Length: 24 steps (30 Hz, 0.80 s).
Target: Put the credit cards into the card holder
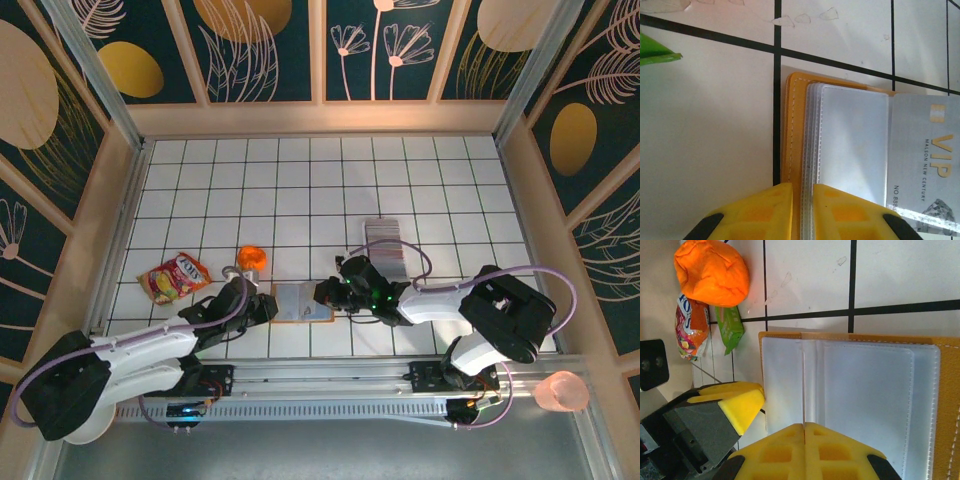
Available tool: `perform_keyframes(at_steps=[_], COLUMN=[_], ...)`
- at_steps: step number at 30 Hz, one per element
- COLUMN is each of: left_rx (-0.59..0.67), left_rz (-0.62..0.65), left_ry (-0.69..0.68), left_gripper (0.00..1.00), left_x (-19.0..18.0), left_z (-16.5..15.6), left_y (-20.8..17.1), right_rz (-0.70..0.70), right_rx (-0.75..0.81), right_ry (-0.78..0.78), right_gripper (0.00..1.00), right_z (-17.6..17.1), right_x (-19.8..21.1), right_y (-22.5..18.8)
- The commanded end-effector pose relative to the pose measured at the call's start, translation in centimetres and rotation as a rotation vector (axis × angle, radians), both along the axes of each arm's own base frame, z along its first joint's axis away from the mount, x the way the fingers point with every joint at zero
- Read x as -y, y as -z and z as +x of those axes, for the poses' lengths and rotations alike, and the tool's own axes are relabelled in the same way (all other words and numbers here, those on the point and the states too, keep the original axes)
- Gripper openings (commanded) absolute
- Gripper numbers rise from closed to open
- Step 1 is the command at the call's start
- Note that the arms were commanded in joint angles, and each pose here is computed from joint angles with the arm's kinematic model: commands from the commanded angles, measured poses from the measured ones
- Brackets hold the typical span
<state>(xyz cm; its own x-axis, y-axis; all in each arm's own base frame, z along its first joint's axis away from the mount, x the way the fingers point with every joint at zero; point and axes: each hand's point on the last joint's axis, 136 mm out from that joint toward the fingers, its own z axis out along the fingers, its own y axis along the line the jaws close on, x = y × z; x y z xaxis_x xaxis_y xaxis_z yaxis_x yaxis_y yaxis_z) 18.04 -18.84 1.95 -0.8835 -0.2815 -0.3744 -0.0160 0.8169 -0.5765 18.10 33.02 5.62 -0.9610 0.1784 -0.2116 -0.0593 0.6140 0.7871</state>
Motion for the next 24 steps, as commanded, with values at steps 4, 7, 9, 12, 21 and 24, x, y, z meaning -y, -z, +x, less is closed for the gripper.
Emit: perform_keyframes(at_steps=[4,7,9,12,21,24], left_rx=[-0.017,-0.021,-0.025,-0.032,-0.046,-0.046], left_rz=[0.03,0.04,0.046,0.056,0.075,0.077], left_ry=[0.022,0.024,0.025,0.028,0.033,0.03], left_gripper=[0.13,0.1,0.09,0.08,0.05,0.05], left_x=[-0.1,-0.1,-0.2,-0.3,-0.3,-0.4], left_z=[-0.4,-0.4,-0.5,-0.5,-0.6,-0.6], left_y=[0.8,1.0,1.1,1.3,1.7,1.7], right_rz=[0.01,0.026,0.044,0.084,0.156,0.156], right_rx=[0.007,-0.003,-0.005,-0.011,-0.01,-0.003], right_ry=[0.028,0.027,0.029,0.036,0.054,0.056], right_gripper=[0.0,0.0,0.0,0.0,0.0,0.0], right_z=[0.3,0.2,0.2,0.0,0.0,0.0], right_x=[0.4,0.2,0.1,0.0,0.0,0.0], right_y=[0.6,0.7,0.5,0.2,-0.6,-0.6])
